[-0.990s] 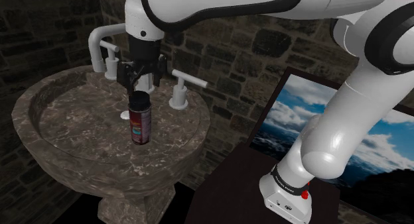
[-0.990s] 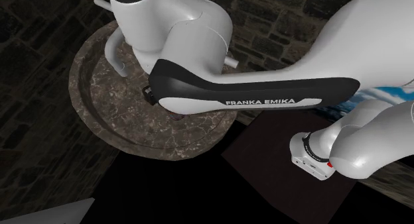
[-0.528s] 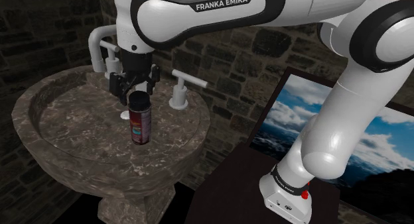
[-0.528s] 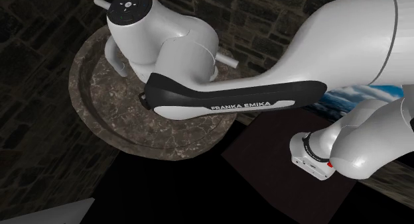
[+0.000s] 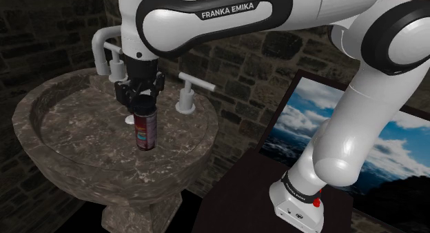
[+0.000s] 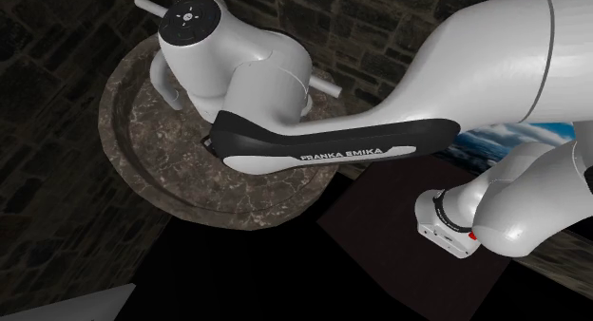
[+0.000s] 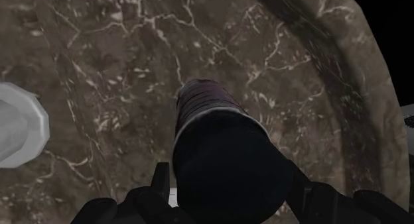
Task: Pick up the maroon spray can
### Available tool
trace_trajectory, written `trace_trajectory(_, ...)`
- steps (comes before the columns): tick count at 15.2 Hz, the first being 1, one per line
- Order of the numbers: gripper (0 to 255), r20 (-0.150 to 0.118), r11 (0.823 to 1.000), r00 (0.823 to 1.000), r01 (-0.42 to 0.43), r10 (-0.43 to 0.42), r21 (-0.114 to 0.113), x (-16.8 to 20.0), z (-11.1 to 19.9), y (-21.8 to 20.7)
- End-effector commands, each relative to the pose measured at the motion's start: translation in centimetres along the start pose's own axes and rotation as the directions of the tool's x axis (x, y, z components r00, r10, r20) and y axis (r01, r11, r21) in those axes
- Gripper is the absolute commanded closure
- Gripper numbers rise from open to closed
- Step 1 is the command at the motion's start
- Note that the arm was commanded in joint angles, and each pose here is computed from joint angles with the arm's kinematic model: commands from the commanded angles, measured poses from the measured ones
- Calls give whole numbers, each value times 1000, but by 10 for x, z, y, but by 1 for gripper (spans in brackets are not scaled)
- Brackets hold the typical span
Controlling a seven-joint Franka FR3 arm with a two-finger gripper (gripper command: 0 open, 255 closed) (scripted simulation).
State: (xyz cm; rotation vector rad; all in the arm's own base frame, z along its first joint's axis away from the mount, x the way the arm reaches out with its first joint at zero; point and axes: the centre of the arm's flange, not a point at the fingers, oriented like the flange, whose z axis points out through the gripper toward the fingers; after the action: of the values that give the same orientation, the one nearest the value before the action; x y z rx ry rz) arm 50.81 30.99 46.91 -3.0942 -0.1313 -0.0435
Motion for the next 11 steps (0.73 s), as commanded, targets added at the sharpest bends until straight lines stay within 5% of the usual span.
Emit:
trace_trajectory(1,255,3,1000,1000,0,0,0,0,1,0)
trace_trajectory(11,255,3,1000,1000,0,0,0,0,-30,-1)
